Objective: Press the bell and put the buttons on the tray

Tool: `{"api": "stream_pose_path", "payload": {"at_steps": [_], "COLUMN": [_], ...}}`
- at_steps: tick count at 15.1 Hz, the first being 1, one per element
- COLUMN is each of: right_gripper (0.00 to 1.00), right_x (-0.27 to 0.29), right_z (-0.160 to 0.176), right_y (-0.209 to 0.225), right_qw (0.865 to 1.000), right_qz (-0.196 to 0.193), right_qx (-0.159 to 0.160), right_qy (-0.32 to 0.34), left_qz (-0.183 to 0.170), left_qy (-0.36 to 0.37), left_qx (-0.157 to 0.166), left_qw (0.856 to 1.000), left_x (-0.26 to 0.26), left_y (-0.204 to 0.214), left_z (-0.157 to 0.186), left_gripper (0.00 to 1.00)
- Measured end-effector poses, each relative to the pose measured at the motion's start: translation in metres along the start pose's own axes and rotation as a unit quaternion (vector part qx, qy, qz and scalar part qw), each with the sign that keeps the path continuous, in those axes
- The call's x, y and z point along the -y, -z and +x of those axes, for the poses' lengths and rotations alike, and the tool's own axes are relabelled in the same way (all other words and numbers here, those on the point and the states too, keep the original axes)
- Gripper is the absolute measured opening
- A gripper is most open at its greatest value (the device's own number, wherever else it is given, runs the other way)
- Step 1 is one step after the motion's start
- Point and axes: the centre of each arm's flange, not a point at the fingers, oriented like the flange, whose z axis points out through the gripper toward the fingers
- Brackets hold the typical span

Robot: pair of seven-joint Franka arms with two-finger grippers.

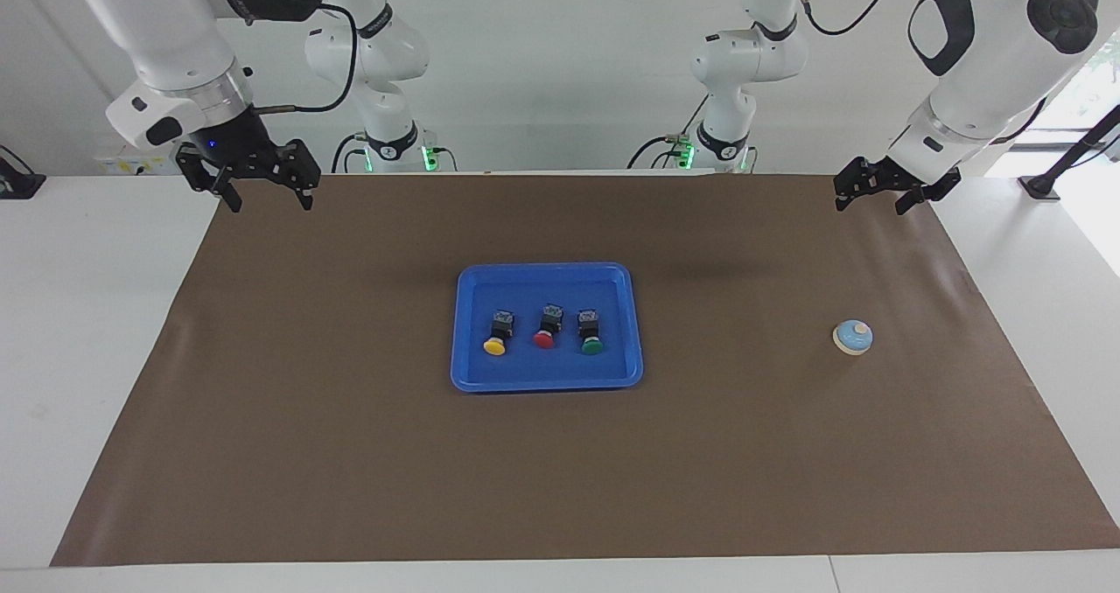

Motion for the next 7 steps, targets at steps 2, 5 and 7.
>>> {"api": "stream_pose_path", "payload": {"at_steps": [2,5,7], "right_gripper": [1.0,1.0,1.0], "right_x": [0.0,0.0,0.0], "right_z": [-0.0003,-0.0005,-0.0005], "right_y": [0.0036,0.0052,0.0053], "right_qw": [1.0,1.0,1.0], "right_qz": [0.0,0.0,0.0], "right_qx": [-0.003,-0.004,-0.004], "right_qy": [0.0,0.0,0.0], "left_qz": [0.0,0.0,0.0], "left_qy": [0.0,0.0,0.0], "left_qx": [0.0,0.0,0.0], "left_qw": [1.0,1.0,1.0], "left_x": [0.0,0.0,0.0], "left_y": [0.0,0.0,0.0], "left_z": [0.0,0.0,0.0], "left_gripper": [1.0,1.0,1.0]}}
